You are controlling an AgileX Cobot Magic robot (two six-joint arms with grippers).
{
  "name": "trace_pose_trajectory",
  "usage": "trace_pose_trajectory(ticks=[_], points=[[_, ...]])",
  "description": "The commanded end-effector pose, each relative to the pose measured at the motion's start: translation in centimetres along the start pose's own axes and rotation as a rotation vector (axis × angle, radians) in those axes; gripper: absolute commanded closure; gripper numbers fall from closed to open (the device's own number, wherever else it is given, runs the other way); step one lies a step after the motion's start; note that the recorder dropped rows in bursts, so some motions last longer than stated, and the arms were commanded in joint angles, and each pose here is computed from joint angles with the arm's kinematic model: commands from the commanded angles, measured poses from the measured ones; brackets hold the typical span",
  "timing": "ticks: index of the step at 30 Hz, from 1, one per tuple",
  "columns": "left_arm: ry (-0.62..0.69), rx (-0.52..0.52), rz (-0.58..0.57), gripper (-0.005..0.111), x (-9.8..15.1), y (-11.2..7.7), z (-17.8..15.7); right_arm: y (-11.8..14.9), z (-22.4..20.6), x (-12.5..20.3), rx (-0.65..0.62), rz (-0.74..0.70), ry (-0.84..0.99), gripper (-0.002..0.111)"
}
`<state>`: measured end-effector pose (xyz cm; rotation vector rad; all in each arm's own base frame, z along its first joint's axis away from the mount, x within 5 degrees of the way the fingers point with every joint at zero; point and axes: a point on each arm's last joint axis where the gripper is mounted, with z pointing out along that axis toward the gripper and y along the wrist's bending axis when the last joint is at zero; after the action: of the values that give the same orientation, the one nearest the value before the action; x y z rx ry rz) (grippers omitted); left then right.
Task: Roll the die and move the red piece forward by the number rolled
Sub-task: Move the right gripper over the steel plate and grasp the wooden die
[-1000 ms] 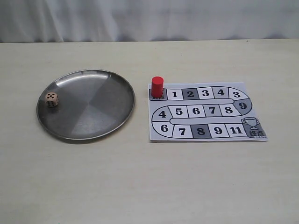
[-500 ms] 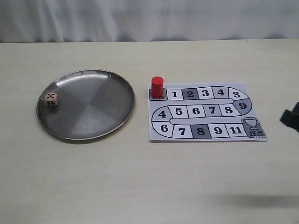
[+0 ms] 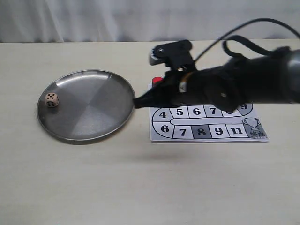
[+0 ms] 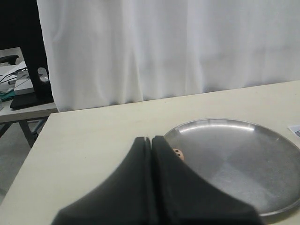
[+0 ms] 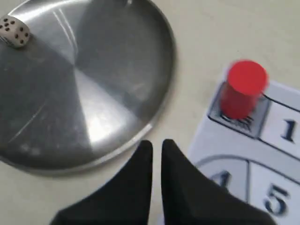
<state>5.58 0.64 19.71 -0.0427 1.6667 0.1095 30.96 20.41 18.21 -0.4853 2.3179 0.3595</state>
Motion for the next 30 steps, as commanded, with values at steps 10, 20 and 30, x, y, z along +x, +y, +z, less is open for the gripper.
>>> trace_pose_trajectory(ticks=[10,20,30], points=[[-0.01,-0.002,-0.002,0.107,0.0,0.0,0.0,11.2,11.3,-6.5,-0.143,-0.187,-0.096,0.038],[-0.01,-0.002,-0.002,0.107,0.0,0.0,0.0,15.0,17.3,-5.7,-0.176,-0.22,-0.104,0.038],[-0.01,-0.002,-0.002,0.107,0.0,0.0,0.0,15.4,19.8,-5.4,-0.179,-0.21,-0.123,0.038]])
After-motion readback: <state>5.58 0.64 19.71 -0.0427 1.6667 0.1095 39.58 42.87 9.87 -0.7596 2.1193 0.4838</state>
